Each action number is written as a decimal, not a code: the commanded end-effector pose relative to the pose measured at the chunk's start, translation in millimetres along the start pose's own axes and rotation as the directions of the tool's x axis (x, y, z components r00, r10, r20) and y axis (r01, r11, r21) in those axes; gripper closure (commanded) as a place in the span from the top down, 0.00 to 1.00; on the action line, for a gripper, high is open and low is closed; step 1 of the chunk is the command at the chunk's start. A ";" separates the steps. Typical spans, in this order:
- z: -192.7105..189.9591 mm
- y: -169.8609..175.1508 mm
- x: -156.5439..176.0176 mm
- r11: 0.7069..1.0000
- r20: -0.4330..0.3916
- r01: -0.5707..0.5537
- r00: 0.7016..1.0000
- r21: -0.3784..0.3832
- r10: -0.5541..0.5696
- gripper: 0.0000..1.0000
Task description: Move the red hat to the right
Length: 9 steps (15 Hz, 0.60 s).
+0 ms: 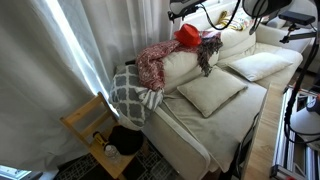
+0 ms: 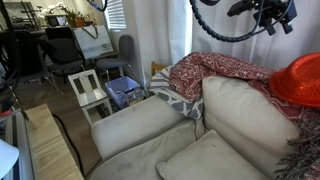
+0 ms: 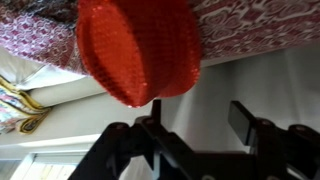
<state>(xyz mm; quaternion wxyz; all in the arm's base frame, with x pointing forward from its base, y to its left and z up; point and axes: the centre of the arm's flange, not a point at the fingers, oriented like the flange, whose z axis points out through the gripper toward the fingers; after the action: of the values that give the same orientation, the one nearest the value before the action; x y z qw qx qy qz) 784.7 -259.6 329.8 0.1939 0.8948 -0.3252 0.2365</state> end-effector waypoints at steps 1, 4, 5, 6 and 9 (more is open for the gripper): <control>-47.2 -5.0 -41.6 0.990 0.125 0.046 0.990 0.135 -0.063 1.00; -76.7 -17.7 -56.4 0.964 0.182 0.081 0.975 0.252 -0.129 1.00; -86.6 -18.7 -61.5 0.952 0.193 0.094 0.969 0.292 -0.155 1.00; -95.0 -20.2 -66.8 0.938 0.205 0.106 0.962 0.330 -0.181 1.00; -82.4 -51.6 -32.6 0.954 0.129 0.103 0.981 0.283 -0.144 1.00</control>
<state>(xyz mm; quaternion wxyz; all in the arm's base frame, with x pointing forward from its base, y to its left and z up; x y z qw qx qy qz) 772.9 -165.7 369.0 0.0575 0.9467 -0.2461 0.1996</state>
